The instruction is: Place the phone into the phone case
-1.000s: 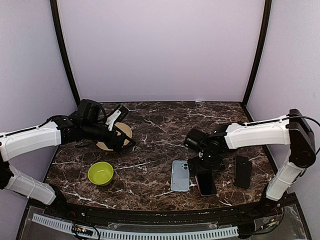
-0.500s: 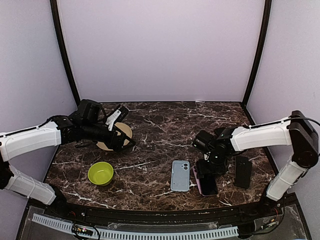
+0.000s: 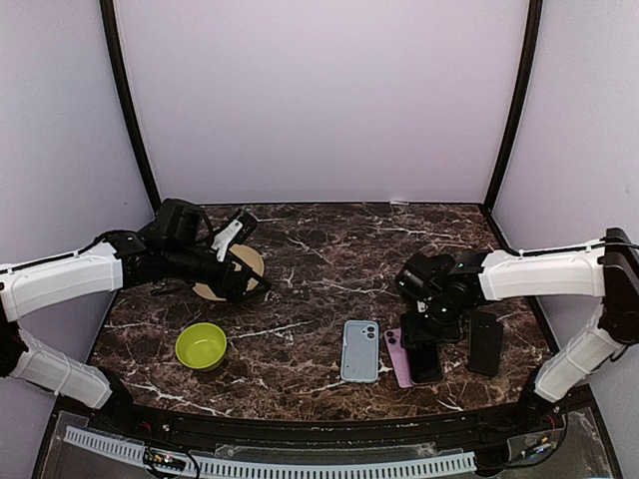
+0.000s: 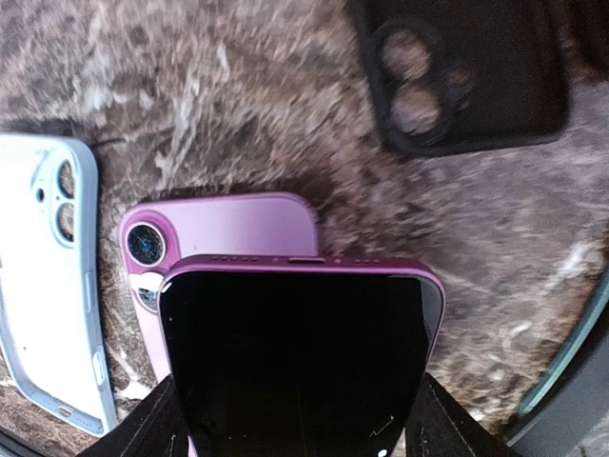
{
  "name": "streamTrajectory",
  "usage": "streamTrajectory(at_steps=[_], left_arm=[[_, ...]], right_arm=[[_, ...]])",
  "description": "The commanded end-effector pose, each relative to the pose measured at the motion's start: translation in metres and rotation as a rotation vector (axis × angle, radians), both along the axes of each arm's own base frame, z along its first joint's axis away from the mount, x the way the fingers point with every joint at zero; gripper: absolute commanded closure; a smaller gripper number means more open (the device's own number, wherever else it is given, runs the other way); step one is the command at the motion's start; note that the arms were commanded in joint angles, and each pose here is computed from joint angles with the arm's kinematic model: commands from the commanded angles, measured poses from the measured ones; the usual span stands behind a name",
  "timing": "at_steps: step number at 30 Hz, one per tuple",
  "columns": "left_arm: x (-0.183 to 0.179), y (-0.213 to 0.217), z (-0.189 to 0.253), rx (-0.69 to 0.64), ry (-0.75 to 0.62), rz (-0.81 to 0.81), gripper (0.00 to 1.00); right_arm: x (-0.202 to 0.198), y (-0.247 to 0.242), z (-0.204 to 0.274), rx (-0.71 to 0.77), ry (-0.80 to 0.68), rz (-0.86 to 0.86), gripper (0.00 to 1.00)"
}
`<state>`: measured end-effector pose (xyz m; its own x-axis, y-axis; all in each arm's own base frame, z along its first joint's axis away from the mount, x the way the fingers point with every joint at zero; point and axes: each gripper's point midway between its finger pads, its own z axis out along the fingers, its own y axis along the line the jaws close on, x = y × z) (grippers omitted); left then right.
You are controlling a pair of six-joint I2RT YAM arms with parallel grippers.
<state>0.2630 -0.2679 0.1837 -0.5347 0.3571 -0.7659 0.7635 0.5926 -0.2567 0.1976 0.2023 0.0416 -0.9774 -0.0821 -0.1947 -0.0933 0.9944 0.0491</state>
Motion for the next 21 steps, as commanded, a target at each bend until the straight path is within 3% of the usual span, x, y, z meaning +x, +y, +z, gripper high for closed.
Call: streamTrajectory(at_steps=[1,8,15,17,21], left_arm=[[-0.004,-0.005,0.001,0.016,0.0,-0.006,0.18],[-0.029,-0.049,-0.025,0.109,0.048,0.003,0.26],[-0.06,-0.123,-0.068,0.23,0.228,-0.115,0.33],[-0.059,-0.138,-0.077,0.229,0.261,-0.126,0.33],[-0.022,-0.171,-0.088,0.288,0.16,-0.129,0.33]], right_arm=[[0.029,-0.008,0.048,-0.006,-0.198,-0.039,0.64],[0.052,0.032,0.116,0.109,-0.453,-0.016,0.7],[0.021,0.102,0.157,0.597,-0.434,0.219,0.68],[0.02,0.089,0.162,0.574,-0.464,0.212,0.68],[0.027,0.043,0.15,0.377,-0.519,0.178,0.69]])
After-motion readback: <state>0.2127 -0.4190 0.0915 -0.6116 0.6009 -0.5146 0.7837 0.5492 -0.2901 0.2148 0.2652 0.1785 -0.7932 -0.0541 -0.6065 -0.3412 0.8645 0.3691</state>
